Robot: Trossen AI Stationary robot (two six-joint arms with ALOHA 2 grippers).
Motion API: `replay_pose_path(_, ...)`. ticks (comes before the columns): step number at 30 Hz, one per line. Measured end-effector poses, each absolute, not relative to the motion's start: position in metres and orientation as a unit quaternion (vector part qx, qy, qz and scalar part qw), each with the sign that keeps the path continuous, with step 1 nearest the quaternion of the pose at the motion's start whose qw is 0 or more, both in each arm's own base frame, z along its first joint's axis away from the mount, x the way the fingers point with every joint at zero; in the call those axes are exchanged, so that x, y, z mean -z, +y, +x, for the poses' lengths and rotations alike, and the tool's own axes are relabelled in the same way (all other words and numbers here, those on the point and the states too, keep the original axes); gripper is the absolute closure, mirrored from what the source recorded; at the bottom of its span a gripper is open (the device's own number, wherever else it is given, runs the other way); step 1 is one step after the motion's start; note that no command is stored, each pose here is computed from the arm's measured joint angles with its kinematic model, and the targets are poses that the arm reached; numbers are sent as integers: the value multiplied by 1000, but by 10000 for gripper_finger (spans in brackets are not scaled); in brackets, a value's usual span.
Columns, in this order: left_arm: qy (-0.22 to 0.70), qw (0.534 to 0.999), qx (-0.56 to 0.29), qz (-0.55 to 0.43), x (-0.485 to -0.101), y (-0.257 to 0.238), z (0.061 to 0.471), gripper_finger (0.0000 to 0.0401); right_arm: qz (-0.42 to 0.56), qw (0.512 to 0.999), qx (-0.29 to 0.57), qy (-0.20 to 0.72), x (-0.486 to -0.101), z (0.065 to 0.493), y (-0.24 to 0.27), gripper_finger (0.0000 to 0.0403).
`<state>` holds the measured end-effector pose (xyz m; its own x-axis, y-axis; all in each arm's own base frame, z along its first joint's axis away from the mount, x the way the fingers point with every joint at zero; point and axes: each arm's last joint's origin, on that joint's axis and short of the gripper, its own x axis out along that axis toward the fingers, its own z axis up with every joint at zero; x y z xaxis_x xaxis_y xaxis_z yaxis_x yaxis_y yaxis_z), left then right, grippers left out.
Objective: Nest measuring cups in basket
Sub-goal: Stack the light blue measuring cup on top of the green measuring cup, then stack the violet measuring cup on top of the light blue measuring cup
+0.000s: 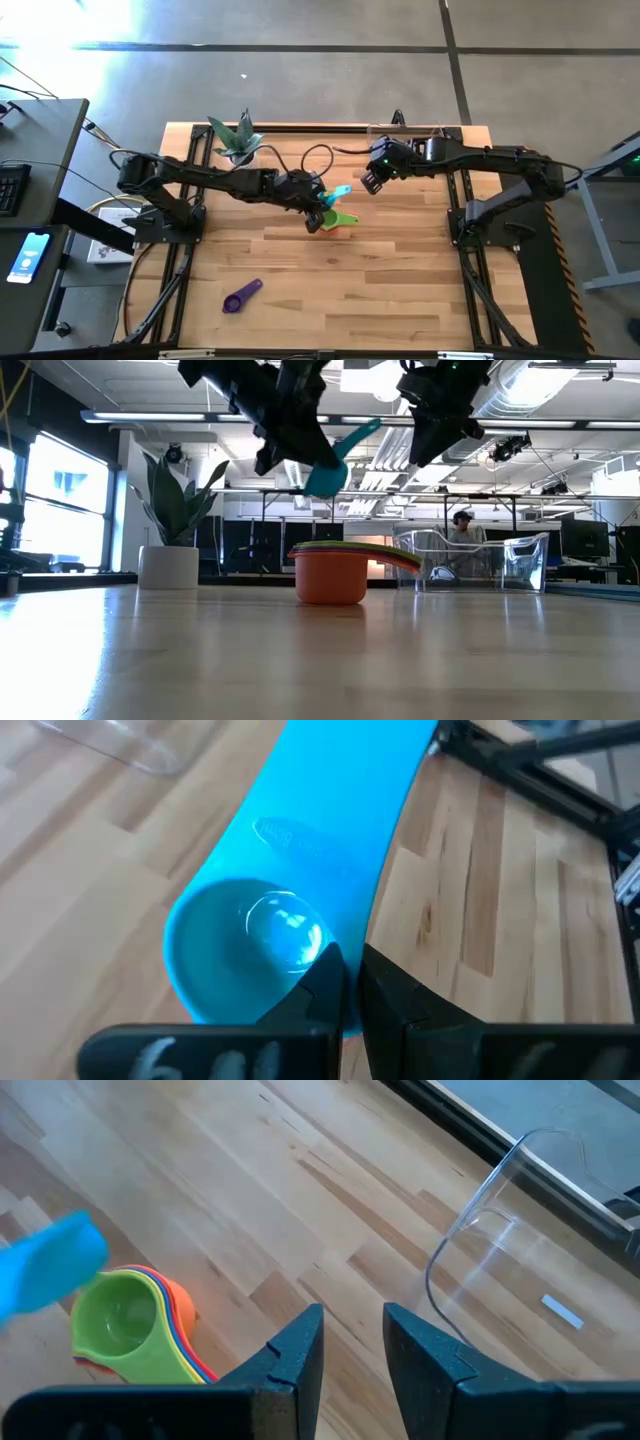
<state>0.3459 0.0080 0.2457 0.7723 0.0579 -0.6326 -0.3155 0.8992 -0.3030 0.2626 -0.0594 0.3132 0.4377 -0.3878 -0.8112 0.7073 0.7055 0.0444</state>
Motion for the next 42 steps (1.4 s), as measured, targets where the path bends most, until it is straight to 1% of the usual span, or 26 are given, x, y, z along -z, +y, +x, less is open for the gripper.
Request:
replay_pose_path(6, 354, 909, -97, -198, -226, 3, 353, 391, 192, 824, 332, 416, -313, 262, -59, 304)
replay_pose_path(12, 354, 915, -66, -183, -221, -7, 359, 391, 191, 821, 333, 423, -312, 261, -59, 304)
replay_pose_path(18, 380, 905, -69, -178, -209, -8, 360, 390, 190, 819, 333, 426, -312, 260, -59, 304)
replay_pose_path(24, 396, 898, -71, -177, -202, -8, 360, 380, 190, 818, 334, 429, -311, 260, -59, 304)
replay_pose_path(34, 403, 894, -73, -181, -201, -8, 359, 366, 190, 816, 334, 432, -311, 260, -59, 304)
replay_pose_path(42, 404, 894, -74, -181, -201, -8, 359, 340, 190, 816, 334, 432, -311, 260, -59, 304)
